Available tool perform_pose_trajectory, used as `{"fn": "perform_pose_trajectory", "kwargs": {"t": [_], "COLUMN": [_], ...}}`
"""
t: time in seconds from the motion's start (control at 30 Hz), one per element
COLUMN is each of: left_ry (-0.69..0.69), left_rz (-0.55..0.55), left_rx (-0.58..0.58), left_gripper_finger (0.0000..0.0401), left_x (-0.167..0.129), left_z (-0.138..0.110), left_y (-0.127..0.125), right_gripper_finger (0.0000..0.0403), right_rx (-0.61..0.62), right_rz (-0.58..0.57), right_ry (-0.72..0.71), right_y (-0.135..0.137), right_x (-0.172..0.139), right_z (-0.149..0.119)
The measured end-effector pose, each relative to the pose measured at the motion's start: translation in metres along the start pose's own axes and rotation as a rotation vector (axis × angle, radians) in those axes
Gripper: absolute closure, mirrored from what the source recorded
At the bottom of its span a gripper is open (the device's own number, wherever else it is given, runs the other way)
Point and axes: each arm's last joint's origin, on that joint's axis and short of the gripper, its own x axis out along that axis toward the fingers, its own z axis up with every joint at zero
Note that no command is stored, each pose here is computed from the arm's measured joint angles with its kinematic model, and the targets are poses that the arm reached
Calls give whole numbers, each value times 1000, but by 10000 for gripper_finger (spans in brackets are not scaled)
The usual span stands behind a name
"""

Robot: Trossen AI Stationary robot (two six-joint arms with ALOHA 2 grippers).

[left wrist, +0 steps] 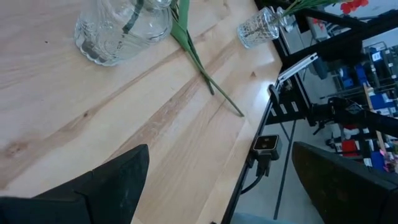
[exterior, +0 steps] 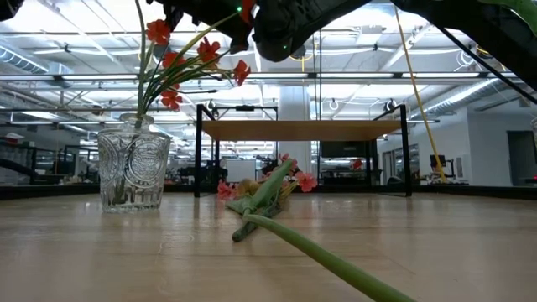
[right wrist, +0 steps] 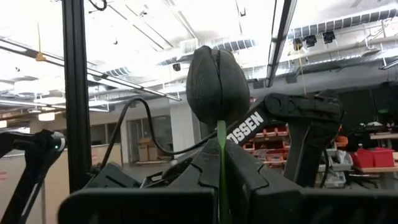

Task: Pick and place flowers into a vace then onto a shelf
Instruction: Put the black flower into the left transparent vase

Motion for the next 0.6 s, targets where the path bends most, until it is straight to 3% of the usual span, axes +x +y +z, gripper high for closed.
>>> {"fn": "perform_pose_trajectory", "kwargs": {"t": [0.6], "left_ry": [-1], "left_rz": [19], "left_rx": [20], "left_gripper_finger": [2], "left_x": [0], "left_z": [1], "left_y": [2], "right_gripper_finger": [403], "right_rx": [-79], "right_rz": [-6], "right_ry": [1], "right_y": [-3], "right_x": [-1], "right_z": [1]}}
